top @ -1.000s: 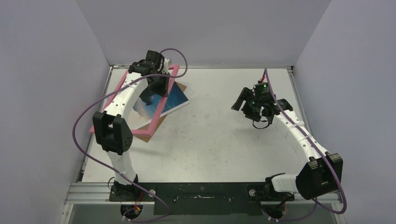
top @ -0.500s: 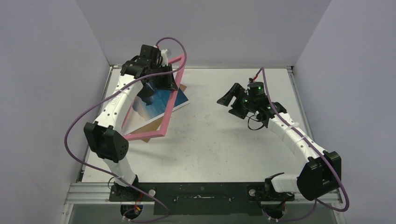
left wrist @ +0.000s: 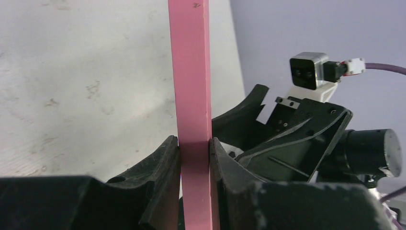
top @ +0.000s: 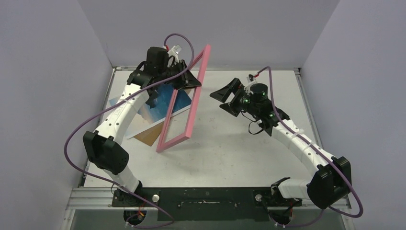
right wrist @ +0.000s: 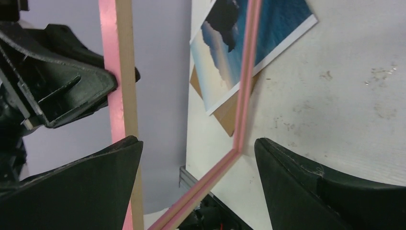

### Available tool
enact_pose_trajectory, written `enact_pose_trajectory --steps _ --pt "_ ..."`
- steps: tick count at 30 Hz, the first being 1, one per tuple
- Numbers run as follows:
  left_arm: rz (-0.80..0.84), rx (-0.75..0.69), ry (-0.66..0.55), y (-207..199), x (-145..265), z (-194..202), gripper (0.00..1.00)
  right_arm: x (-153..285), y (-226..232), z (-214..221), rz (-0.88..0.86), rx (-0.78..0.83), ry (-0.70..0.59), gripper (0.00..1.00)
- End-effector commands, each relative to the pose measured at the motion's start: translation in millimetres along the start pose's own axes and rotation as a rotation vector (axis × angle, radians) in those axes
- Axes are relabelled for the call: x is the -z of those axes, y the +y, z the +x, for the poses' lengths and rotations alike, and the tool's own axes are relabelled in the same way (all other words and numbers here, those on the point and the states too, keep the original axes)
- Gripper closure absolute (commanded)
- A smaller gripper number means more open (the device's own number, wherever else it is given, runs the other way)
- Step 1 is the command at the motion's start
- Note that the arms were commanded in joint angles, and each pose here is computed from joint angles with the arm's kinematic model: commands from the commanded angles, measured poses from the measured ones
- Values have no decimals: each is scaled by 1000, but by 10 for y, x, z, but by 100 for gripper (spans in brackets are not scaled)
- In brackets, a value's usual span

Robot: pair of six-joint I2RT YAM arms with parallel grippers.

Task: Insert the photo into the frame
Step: Turn over the photo frame at the center of the board.

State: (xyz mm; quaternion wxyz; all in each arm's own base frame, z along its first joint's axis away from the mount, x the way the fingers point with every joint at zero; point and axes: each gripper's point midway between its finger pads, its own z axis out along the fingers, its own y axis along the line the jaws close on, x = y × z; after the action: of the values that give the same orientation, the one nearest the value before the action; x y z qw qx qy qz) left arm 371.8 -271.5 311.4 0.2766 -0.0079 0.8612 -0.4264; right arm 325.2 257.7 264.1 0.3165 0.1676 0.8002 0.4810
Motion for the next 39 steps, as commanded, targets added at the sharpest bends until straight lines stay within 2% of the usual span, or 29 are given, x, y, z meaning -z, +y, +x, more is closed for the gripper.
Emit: enact_pose_trajectory --steps 1,5,9,12,17,23,29,33,39 --pt "299 -45 -118 -858 347 -251 100 326 853 -242 -268 37 -119 8" --pt "370 -23 -88 -970 342 -220 100 429 972 -476 -279 -63 -236 7" --pt "468 -8 -63 -1117 345 -203 100 479 1157 -629 -319 -70 -295 8" --pt "511 -2 -35 -1188 328 -148 100 417 1201 -701 -308 -74 -302 8" --pt "561 20 13 -1260 324 -47 100 258 892 -749 -135 -135 -320 10" --pt "582 47 43 -1267 340 21 100 182 788 -735 -94 -146 -313 12" --pt "581 87 76 -1248 317 73 100 103 667 -760 -52 -134 -325 25" --pt "612 91 89 -1318 366 119 100 73 693 -864 -98 -134 -364 27" --pt "604 110 95 -1296 361 190 100 14 937 -890 -197 -94 -336 25"
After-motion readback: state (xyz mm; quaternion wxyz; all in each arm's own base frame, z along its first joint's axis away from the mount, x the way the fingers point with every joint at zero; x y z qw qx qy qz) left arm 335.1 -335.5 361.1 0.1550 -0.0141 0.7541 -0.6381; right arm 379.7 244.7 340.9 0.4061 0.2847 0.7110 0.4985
